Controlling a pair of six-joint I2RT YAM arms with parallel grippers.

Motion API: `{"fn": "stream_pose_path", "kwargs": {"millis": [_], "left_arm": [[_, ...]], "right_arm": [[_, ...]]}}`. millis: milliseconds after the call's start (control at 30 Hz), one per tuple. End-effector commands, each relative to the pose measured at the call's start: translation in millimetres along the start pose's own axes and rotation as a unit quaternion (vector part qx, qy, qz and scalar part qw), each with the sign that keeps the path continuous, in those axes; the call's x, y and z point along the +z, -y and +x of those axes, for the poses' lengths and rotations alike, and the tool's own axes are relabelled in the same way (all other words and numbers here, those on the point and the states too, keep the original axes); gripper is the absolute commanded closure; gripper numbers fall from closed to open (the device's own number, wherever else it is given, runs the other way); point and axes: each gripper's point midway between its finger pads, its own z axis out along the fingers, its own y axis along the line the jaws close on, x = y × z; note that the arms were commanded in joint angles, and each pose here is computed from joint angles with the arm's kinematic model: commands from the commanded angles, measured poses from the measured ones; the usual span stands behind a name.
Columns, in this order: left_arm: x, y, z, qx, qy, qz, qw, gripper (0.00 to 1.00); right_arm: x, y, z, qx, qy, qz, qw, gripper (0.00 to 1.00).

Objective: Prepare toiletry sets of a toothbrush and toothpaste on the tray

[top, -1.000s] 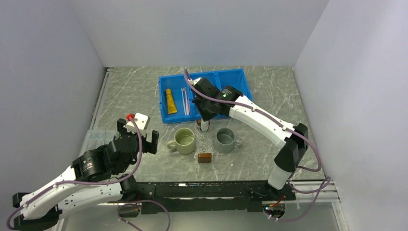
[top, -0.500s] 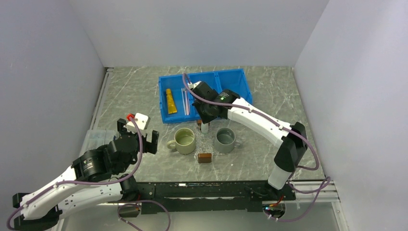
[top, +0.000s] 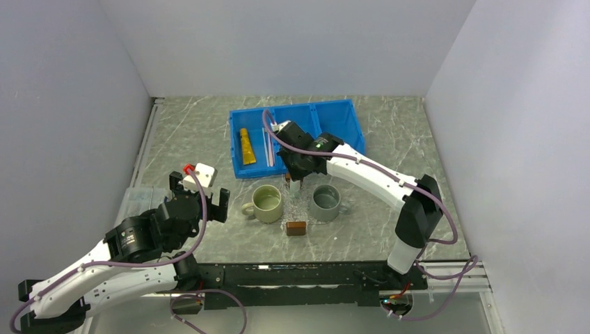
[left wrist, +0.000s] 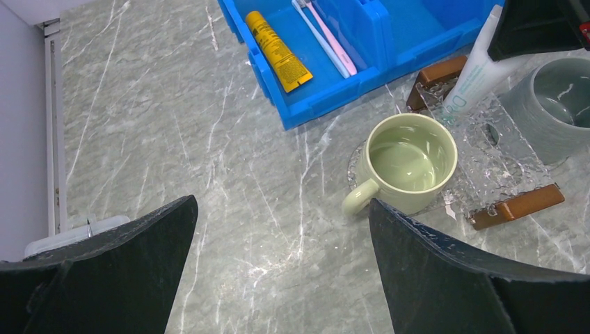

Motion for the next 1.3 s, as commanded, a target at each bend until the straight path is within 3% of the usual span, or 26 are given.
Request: {"fn": "stream_pose_path", "kwargs": {"millis": [0, 567, 867, 1100, 1267], "left_arm": [[3, 4, -6, -0.008, 0.010, 0.005, 1.000, 0.01], [4, 5, -6, -0.008, 0.008, 0.006, 1.000, 0.01], [4, 5, -6, -0.007, 0.008, 0.006, 1.000, 0.01], [5, 5, -6, -0.007, 0.008, 0.005, 1.000, 0.01], [5, 5, -6, -0.007, 0.007, 0.004, 1.000, 0.01]], "right_arm": [[5, -6, -10, 0.012, 0.024, -0.009, 1.000, 1.00], [17, -6, 3, 0.017, 0.004, -0.004, 1.000, 1.00], [10, -2, -3, 0.016, 0.012, 0.006, 1.000, 0.84], [1, 0, -12, 0.021, 0.027, 0.008, 0.999, 0.78], [-10, 0, -21, 0.029, 0.039, 0.005, 0.999, 0.66]]}}
